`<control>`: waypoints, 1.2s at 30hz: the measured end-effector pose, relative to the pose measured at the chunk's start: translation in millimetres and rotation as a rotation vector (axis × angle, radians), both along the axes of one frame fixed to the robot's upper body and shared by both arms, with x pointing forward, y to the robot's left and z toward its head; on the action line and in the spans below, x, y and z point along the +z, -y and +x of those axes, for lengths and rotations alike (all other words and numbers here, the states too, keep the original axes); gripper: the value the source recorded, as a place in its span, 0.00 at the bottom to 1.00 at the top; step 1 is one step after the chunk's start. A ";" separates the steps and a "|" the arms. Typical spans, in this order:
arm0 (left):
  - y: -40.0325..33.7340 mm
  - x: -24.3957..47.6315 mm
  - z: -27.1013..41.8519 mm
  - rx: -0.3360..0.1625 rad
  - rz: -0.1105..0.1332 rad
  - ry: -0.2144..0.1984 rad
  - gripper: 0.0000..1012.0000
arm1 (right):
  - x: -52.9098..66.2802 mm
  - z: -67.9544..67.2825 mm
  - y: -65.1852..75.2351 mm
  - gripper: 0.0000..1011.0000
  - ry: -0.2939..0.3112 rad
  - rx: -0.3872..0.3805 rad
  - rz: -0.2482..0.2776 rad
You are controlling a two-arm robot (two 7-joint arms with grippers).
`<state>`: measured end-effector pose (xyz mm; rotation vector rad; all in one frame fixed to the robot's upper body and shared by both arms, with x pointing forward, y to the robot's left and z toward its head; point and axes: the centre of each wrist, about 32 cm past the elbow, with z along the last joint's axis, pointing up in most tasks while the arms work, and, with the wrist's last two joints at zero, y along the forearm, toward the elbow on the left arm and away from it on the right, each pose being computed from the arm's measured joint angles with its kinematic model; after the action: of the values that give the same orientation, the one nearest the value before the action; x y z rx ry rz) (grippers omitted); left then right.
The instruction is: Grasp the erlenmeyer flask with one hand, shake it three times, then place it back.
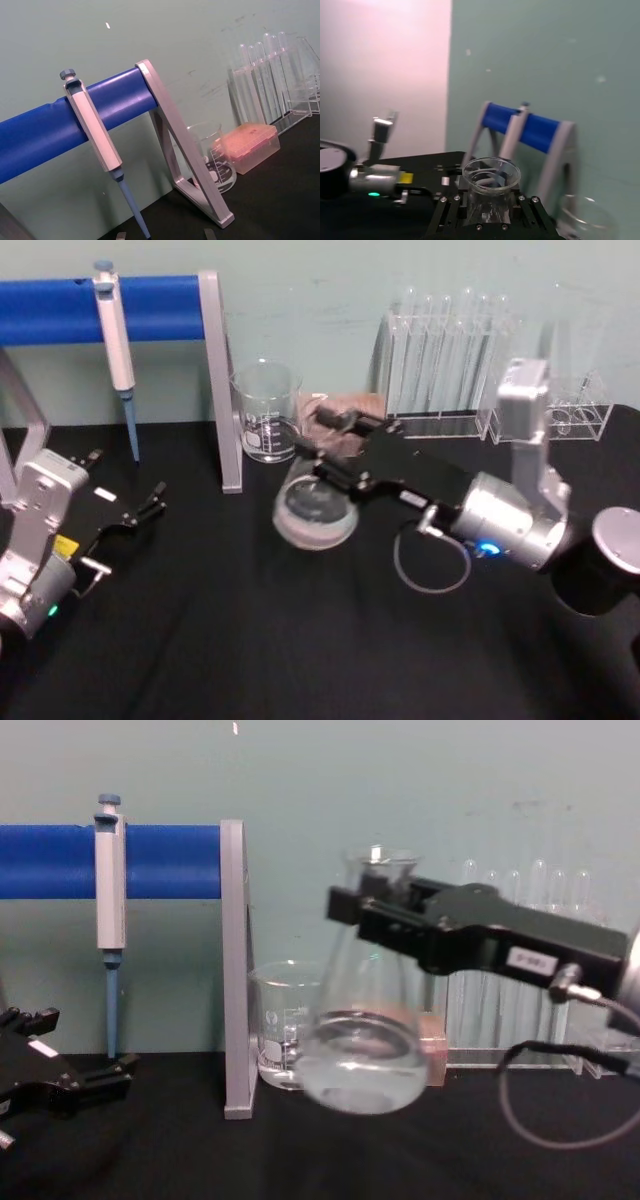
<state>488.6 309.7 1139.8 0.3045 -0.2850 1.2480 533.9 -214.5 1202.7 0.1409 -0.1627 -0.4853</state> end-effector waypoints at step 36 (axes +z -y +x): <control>0.0 0.0 0.0 0.000 0.000 0.000 0.99 | -2.0 -24.1 71.7 0.45 -0.016 -0.325 0.000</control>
<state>488.6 309.7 1139.8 0.3045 -0.2850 1.2480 509.8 -286.2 1200.8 0.1106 -0.1711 -0.8100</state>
